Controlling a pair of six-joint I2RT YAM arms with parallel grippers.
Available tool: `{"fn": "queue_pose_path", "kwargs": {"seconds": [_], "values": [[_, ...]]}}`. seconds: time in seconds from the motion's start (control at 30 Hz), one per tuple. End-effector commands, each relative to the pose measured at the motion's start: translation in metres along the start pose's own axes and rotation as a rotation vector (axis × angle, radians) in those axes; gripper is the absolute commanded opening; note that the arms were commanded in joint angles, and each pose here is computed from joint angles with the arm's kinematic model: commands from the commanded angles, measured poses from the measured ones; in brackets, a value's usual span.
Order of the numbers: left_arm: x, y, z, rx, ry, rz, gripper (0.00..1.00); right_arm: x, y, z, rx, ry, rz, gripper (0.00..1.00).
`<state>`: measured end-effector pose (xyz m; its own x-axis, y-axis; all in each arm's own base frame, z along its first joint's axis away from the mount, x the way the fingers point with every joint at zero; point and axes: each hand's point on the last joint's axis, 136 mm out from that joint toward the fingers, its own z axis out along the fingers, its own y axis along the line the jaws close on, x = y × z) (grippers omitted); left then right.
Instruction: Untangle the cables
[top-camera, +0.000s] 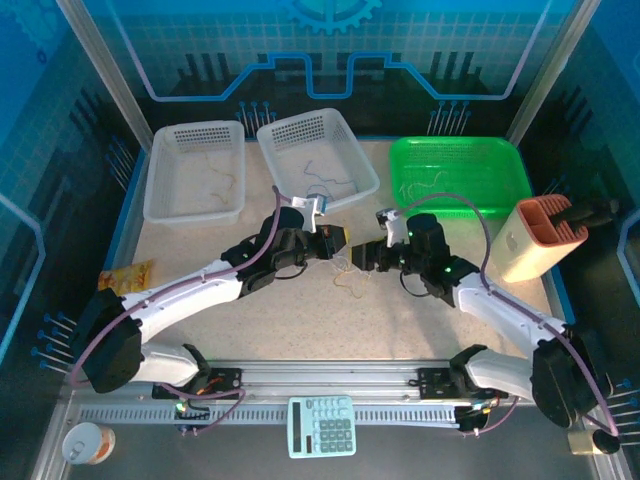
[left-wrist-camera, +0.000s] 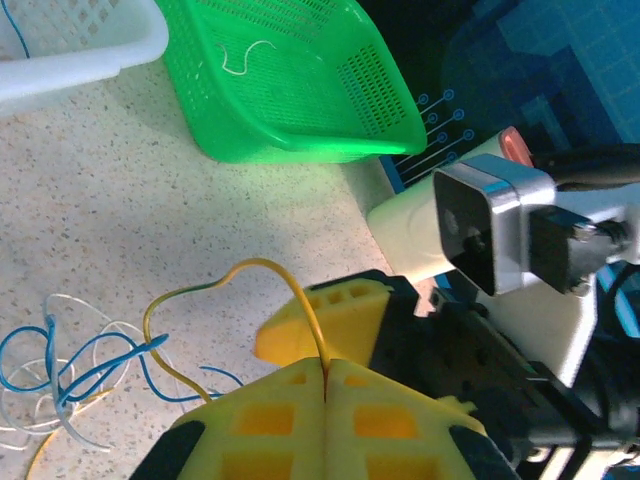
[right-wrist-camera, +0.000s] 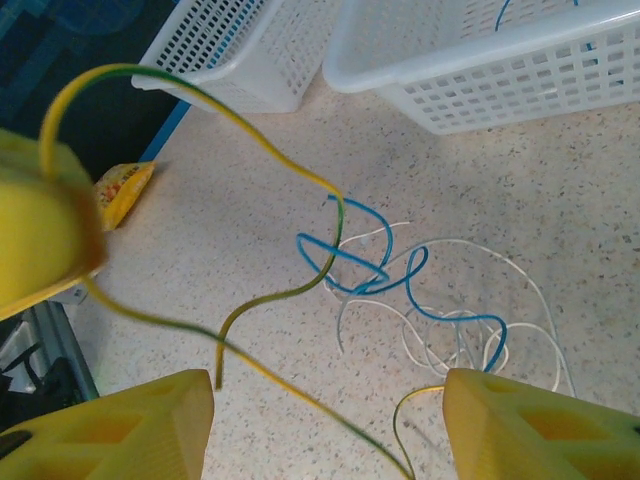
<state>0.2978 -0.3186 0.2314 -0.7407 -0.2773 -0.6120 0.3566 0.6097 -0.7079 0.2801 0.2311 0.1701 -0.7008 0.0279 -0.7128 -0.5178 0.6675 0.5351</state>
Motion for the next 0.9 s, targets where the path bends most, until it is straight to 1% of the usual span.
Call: {"fn": "queue_pose_path", "kwargs": {"seconds": [0.0, 0.07, 0.13, 0.2, 0.3, 0.53, 0.6, 0.8, 0.87], "values": [[-0.009, -0.019, -0.002, 0.052, -0.013, -0.036, 0.0, -0.008, 0.01, 0.01, -0.041, -0.011, -0.052, 0.61], [-0.012, -0.021, -0.003, 0.057, -0.021, -0.05, 0.0, -0.001, 0.006, 0.016, -0.037, 0.01, -0.048, 0.53], [-0.017, -0.026, -0.007, 0.071, -0.033, -0.065, 0.0, 0.008, -0.001, 0.021, -0.026, 0.028, -0.038, 0.38], [-0.023, -0.034, -0.012, 0.09, -0.046, -0.072, 0.0, 0.017, -0.009, 0.026, -0.009, 0.044, -0.029, 0.27], [-0.035, -0.05, -0.023, 0.127, -0.072, -0.078, 0.0, 0.031, -0.022, 0.031, 0.025, 0.066, -0.012, 0.16], [-0.065, -0.087, -0.058, 0.211, -0.153, -0.054, 0.0, 0.061, -0.044, 0.043, 0.069, 0.124, 0.044, 0.1], [-0.073, -0.097, -0.069, 0.235, -0.177, -0.042, 0.0, 0.063, -0.047, 0.047, 0.066, 0.118, 0.052, 0.08], [-0.09, -0.118, -0.095, 0.288, -0.233, -0.017, 0.0, 0.078, -0.055, 0.053, 0.08, 0.147, 0.081, 0.05], [-0.094, -0.124, -0.102, 0.301, -0.25, -0.006, 0.0, 0.082, -0.056, 0.054, 0.086, 0.158, 0.086, 0.06]]}}
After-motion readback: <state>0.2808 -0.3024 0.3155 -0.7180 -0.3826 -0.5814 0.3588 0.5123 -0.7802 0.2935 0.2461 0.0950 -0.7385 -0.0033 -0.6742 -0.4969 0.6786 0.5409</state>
